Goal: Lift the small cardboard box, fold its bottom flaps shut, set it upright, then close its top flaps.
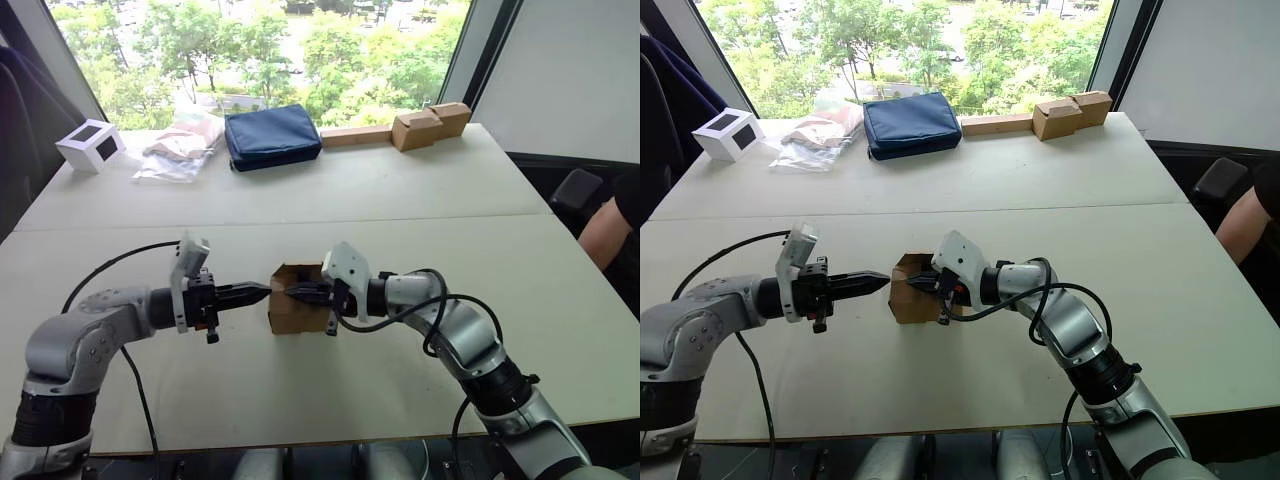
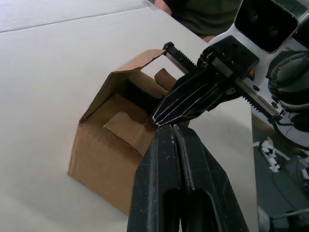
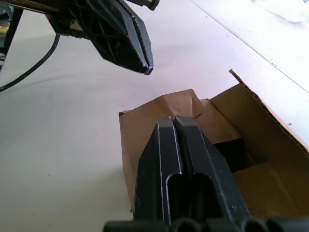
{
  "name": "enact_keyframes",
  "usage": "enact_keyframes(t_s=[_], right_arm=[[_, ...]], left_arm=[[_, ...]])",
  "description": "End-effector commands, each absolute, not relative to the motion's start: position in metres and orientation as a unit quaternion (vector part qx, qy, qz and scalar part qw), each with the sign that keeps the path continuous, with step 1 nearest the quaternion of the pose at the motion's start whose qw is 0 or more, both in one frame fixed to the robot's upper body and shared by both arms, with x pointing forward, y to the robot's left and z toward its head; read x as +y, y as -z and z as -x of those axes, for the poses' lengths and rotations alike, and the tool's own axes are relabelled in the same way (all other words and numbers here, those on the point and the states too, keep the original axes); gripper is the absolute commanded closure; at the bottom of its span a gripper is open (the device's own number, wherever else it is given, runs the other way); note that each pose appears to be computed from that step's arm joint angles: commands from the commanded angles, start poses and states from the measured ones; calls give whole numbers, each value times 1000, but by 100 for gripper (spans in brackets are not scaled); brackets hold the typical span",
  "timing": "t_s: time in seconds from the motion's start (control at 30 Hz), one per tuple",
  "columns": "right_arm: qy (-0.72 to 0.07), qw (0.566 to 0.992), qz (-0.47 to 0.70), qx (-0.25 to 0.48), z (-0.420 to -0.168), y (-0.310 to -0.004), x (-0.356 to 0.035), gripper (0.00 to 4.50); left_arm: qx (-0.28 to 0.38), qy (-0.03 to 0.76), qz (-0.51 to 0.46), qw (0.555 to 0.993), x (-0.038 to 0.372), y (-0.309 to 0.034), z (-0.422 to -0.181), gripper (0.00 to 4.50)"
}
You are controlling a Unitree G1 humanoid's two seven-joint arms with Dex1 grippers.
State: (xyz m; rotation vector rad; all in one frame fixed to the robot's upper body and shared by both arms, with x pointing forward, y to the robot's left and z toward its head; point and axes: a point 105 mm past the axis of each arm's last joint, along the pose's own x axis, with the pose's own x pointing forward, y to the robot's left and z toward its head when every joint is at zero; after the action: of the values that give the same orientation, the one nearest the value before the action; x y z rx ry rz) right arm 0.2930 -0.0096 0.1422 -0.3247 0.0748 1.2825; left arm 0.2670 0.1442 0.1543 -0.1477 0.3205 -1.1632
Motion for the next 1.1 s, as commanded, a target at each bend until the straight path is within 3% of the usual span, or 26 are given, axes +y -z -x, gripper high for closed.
enact_keyframes(t_s=[0.03, 0.23, 0.4, 0.6, 0.77, 0.9, 1.1], right_arm=[[-597, 786, 161, 9, -293, -153, -10, 450], [-598, 783, 171, -14, -290, -166, -13, 450], [-604, 777, 171, -50, -283, -196, -23, 450], [-549, 818, 138, -102, -311, -231, -27, 450], [-499, 833, 221, -84, -340, -216, -19, 450], [-545, 794, 268, -32, -325, -179, -15, 450], [-582, 766, 274, -8, -302, -163, -15, 450]], left_arm=[[157, 550, 43, 819, 139, -149, -263, 447], [163, 543, 48, 823, 140, -138, -270, 447], [159, 542, 48, 824, 139, -137, -278, 447], [158, 547, 48, 821, 137, -137, -279, 447], [157, 547, 48, 821, 136, -137, -281, 447], [156, 538, 43, 828, 138, -136, -282, 447], [151, 528, 46, 834, 143, -138, -281, 447]])
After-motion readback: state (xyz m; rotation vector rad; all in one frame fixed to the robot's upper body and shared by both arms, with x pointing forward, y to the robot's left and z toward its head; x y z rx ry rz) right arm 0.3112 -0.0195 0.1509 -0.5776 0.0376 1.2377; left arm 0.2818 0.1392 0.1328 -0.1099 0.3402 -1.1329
